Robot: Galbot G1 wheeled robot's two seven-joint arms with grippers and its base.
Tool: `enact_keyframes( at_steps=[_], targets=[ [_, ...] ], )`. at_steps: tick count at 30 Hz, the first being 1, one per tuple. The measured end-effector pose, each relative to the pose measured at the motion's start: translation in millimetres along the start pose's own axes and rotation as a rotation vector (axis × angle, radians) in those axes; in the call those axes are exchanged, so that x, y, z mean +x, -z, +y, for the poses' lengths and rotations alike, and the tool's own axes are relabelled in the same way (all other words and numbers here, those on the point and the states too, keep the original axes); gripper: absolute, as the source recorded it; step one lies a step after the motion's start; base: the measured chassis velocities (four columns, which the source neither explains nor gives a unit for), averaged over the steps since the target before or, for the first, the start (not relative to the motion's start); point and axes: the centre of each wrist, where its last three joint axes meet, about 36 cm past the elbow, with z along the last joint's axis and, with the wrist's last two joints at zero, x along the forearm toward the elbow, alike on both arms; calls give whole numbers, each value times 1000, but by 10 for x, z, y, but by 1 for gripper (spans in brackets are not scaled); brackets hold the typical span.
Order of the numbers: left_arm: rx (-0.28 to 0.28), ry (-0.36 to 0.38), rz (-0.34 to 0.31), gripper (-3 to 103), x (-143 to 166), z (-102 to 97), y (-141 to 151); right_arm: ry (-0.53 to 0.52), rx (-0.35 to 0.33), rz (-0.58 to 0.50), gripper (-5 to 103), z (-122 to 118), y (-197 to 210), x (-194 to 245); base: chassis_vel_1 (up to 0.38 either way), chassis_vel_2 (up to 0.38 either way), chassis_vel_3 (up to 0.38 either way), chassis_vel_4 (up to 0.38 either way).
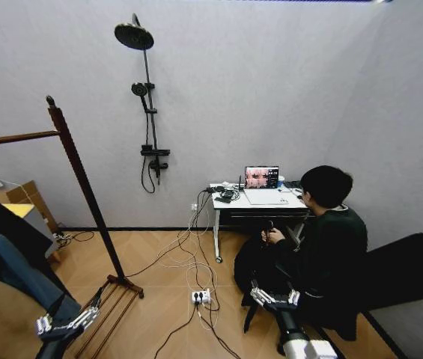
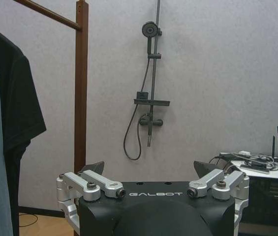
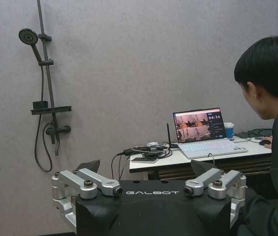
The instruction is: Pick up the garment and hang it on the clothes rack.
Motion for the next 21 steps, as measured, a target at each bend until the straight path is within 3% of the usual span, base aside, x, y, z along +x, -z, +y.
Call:
enact_keyframes(
  at_steps=[21],
  targets=[
    [0,0,0,100,0,0,0,0,0,0,100,0,0,0,-17,-14,-12,-14]
  ],
)
